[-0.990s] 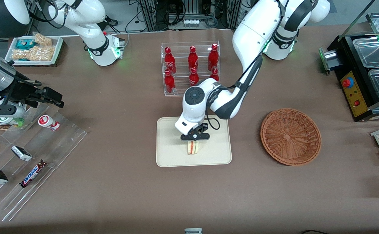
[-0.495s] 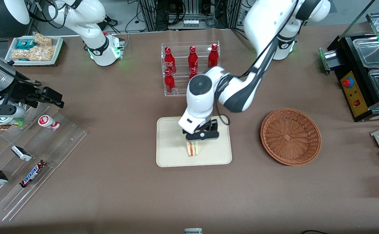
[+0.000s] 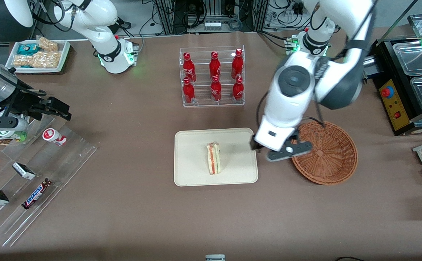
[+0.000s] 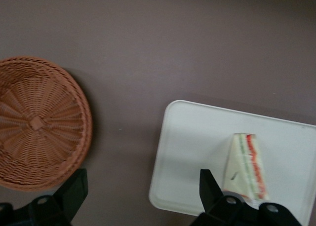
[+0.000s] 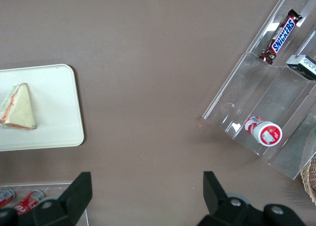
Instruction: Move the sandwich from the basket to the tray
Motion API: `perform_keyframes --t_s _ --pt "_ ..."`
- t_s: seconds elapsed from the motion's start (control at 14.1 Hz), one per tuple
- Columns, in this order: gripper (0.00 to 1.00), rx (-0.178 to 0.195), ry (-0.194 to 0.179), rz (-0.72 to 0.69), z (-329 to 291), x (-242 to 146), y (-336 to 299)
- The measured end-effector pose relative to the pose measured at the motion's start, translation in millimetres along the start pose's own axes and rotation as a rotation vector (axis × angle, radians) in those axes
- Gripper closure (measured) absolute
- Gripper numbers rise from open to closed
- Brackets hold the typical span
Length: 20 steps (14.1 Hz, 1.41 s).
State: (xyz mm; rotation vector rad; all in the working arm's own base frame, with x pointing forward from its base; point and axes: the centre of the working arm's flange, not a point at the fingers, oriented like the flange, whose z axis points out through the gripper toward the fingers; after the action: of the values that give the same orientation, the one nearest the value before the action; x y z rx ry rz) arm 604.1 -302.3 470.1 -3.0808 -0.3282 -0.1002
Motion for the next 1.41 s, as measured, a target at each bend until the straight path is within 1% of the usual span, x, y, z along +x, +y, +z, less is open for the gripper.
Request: perform_keyframes --t_s 0.14,0.21,0.42,0.57,0.71,0.78,0.99,1.06,1.2,1.34,1.41 --pt "0.0 0.014 -0.041 0.033 3.9 19.2 -48.5" --pt "0.0 0.016 -0.056 0.05 4.4 26.8 -74.3" --pt "0.0 0.017 -0.081 0.109 -0.8 37.9 -150.1" --pt "0.0 0.009 -0.092 0.147 -7.2 33.9 -188.4" --pt "0.0 -0.02 -0.096 0.199 -22.3 25.3 -222.2" --pt "0.0 -0.026 -0.106 0.229 -32.9 19.2 -234.9" --pt "0.0 -0.028 -0.126 0.307 -72.0 5.5 -260.0" --pt "0.0 -0.031 -0.124 0.332 -87.7 5.2 -269.4" --pt "0.0 -0.038 -0.108 0.364 -119.1 8.9 -294.1" --pt "0.0 -0.041 -0.088 0.366 -133.4 13.1 -309.3" --pt "0.0 -0.041 -0.086 0.366 -134.3 13.6 -310.6"
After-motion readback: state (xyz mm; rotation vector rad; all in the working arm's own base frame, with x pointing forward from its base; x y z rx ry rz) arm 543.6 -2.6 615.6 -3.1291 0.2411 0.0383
